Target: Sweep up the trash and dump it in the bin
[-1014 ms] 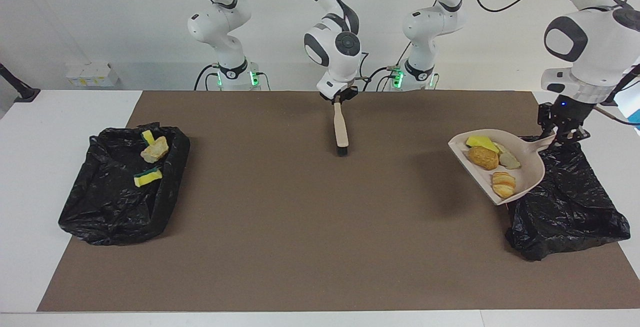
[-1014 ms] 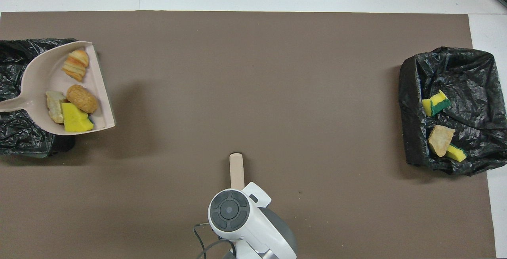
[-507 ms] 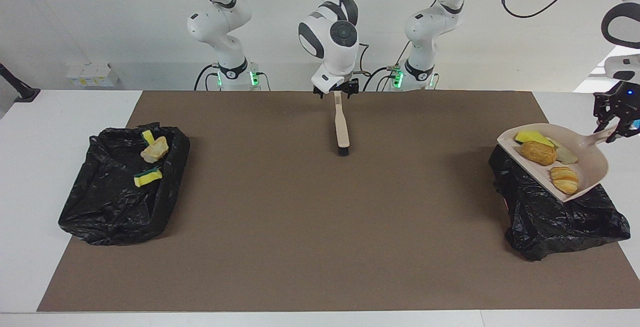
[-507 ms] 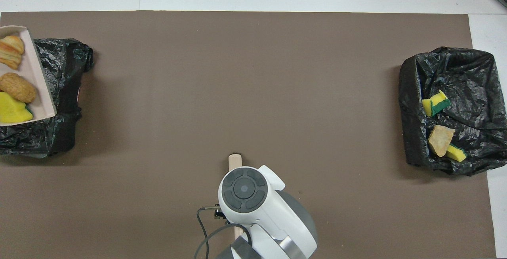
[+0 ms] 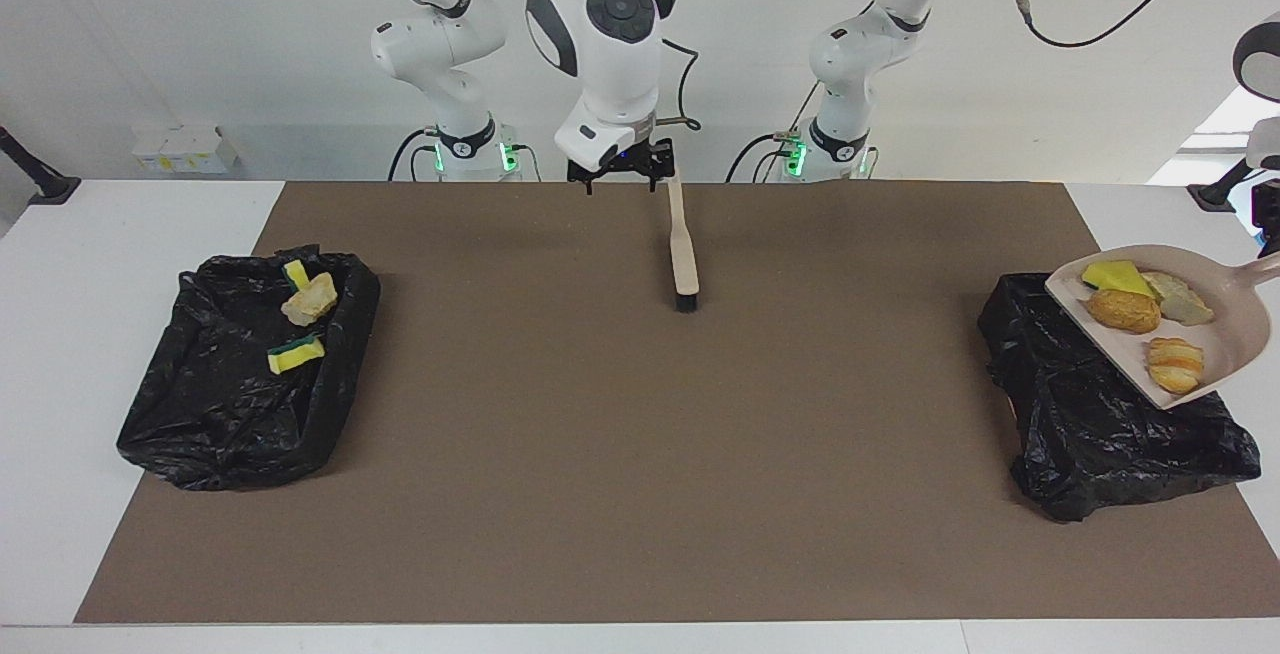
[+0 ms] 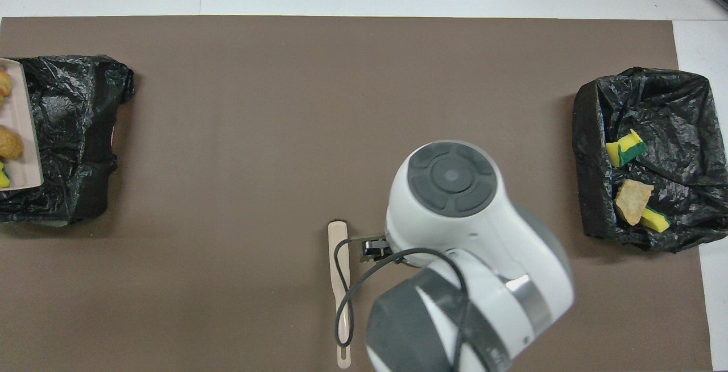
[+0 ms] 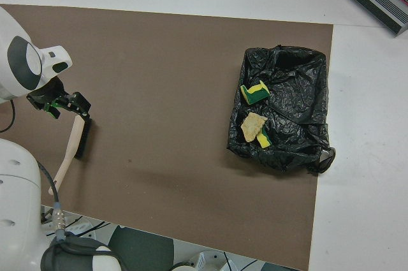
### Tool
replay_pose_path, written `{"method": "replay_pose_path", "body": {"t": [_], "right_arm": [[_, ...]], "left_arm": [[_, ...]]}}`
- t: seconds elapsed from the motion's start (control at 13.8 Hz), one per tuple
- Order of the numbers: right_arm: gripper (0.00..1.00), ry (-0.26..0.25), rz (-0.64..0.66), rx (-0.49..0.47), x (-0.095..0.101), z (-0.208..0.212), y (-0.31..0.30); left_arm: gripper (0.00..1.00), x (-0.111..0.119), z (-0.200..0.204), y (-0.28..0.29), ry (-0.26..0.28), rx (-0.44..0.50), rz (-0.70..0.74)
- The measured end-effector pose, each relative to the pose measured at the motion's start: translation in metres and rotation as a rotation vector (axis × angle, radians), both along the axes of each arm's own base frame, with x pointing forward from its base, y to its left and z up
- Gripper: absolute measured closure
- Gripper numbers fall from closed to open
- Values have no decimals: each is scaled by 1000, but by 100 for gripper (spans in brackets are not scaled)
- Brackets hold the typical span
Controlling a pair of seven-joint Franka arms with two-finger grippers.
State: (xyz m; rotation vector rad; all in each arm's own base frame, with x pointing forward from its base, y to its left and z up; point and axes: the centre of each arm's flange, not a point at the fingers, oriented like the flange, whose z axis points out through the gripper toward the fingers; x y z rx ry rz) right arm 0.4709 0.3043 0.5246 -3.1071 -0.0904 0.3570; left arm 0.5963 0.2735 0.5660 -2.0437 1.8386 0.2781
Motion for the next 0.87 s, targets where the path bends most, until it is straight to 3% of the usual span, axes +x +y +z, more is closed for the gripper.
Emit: {"method": "replay_pose_path", "body": {"t": [0.36, 0.65, 0.87], "right_arm": [[0, -51, 74, 11, 54, 52, -115], [0, -95, 41, -12, 72, 69, -190], [0, -115, -10, -86, 79, 73, -232]], "left_arm": [[68, 20, -6, -19, 39, 236, -132], [68, 24, -6, -28, 53, 379, -117], [68, 21, -4, -35, 42, 488, -80]]}}
